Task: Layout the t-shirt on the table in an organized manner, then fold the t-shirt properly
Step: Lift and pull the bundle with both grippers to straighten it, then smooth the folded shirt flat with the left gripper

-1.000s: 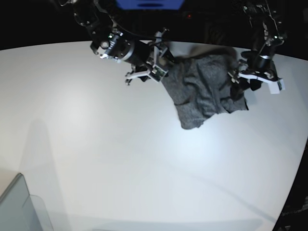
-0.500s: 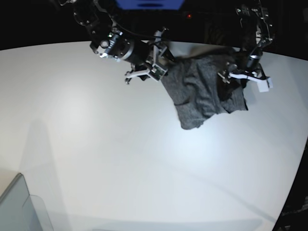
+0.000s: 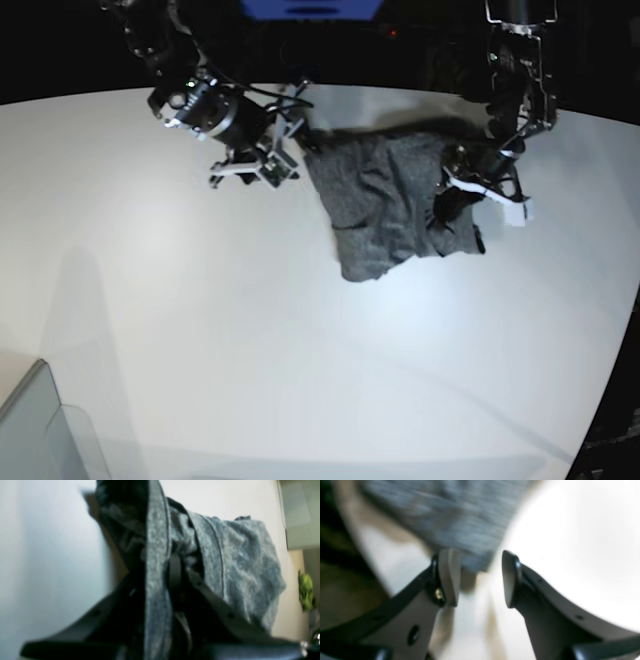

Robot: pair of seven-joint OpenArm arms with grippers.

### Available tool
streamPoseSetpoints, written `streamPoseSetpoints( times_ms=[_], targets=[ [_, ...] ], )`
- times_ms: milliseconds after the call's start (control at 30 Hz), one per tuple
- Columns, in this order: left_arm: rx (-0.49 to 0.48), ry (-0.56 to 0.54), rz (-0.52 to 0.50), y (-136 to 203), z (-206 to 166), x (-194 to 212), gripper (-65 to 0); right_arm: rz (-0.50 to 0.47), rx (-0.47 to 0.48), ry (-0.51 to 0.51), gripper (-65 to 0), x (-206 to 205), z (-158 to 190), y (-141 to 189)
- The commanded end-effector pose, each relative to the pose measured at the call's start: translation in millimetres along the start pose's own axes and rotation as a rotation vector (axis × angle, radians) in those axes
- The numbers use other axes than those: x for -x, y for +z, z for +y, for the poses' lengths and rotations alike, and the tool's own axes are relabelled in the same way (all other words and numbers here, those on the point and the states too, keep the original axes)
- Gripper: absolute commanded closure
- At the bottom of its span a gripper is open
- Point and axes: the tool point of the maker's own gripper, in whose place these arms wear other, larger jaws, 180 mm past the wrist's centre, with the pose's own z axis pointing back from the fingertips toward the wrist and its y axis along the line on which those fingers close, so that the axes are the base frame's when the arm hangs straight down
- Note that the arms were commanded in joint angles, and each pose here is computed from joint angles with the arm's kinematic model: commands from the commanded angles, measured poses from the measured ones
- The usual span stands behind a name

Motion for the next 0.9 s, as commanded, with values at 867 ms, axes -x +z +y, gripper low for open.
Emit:
streamPoseSetpoints(
  times_ms=[867],
  targets=[
    [0.546,-1.699,0.515,-105.3,-213.8,74.1,-0.5,-0.056,0.509,-0.231,-27.7,25.7,-161.4,86.7]
  ],
)
